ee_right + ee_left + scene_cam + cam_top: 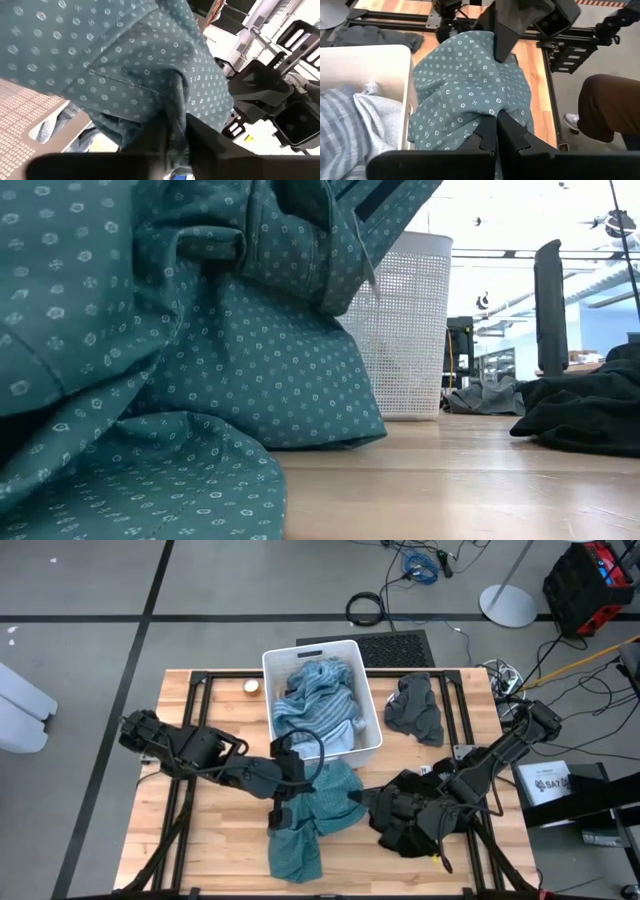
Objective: Sort clothes
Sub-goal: Put the green shirt into the white laundry bin
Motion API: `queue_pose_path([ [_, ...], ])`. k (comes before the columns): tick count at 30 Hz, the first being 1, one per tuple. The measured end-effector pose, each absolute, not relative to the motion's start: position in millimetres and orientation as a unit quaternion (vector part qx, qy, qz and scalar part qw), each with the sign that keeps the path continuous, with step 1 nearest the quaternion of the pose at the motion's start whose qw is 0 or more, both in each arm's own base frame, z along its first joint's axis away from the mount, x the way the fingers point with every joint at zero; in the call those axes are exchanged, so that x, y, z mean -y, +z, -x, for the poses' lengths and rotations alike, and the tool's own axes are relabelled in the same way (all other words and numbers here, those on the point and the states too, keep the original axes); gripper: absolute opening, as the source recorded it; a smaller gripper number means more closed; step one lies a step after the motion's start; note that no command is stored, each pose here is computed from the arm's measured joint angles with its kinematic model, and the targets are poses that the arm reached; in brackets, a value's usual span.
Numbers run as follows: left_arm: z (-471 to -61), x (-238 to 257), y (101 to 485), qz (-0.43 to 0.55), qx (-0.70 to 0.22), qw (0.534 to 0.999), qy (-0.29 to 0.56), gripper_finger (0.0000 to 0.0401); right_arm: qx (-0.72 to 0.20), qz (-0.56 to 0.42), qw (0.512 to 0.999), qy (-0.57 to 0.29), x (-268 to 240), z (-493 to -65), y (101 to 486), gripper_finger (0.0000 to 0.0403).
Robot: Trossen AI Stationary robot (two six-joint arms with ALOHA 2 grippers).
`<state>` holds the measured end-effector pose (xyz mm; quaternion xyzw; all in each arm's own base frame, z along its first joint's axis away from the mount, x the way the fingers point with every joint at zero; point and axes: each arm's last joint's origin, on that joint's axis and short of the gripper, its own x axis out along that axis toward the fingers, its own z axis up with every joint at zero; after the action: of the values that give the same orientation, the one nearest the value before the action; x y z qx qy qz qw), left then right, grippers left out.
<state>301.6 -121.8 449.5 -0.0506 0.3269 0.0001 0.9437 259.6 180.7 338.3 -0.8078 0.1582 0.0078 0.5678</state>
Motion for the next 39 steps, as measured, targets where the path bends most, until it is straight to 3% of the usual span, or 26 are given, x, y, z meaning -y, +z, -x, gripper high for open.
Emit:
queue_pose_path([
  [2, -302.7, 118.2, 449.2, 0.041, -0.328, 0.944, 0.003, 0.0002, -0.158, 0.808, 0.568, 0.008, -180.7, -259.6, 338.3, 0.0015],
  [5, -306.2, 114.3, 443.5, 0.007, -0.345, 0.938, 0.01, 0.0011, -0.157, 0.798, 0.582, -0.001, -180.7, -260.0, 339.6, 0.0006],
  [11, -314.5, 108.9, 420.8, -0.094, -0.411, 0.905, 0.055, 0.009, -0.155, 0.7, 0.692, -0.084, -175.3, -255.7, 355.0, 0.0002],
  [16, -306.0, 107.8, 409.3, -0.086, -0.47, 0.874, 0.09, 0.0137, -0.185, 0.615, 0.755, -0.132, -156.8, -235.3, 366.0, 0.0001],
  [21, -304.3, 139.8, 392.6, -0.067, -0.451, 0.886, 0.087, 0.014, -0.21, 0.518, 0.816, -0.146, -136.5, -211.3, 367.0, 0.0001],
  [25, -323.7, 189.3, 365.8, -0.063, -0.347, 0.934, 0.052, 0.0133, -0.235, 0.445, 0.848, -0.167, -120.7, -199.2, 362.9, 0.0],
  [30, -364.7, 232.9, 302.1, -0.036, -0.237, 0.969, 0.065, 0.0132, -0.25, 0.383, 0.873, -0.171, -108.1, -196.4, 360.6, 0.0],
  [35, -393.5, 246.5, 233.3, -0.047, -0.278, 0.957, 0.071, 0.0132, -0.256, 0.363, 0.88, -0.167, -102.3, -199.3, 360.4, 0.0],
  [39, -401.7, 249.0, 203.4, -0.049, -0.32, 0.945, 0.044, 0.0132, -0.257, 0.362, 0.88, -0.168, -101.7, -199.7, 360.4, 0.0],
])
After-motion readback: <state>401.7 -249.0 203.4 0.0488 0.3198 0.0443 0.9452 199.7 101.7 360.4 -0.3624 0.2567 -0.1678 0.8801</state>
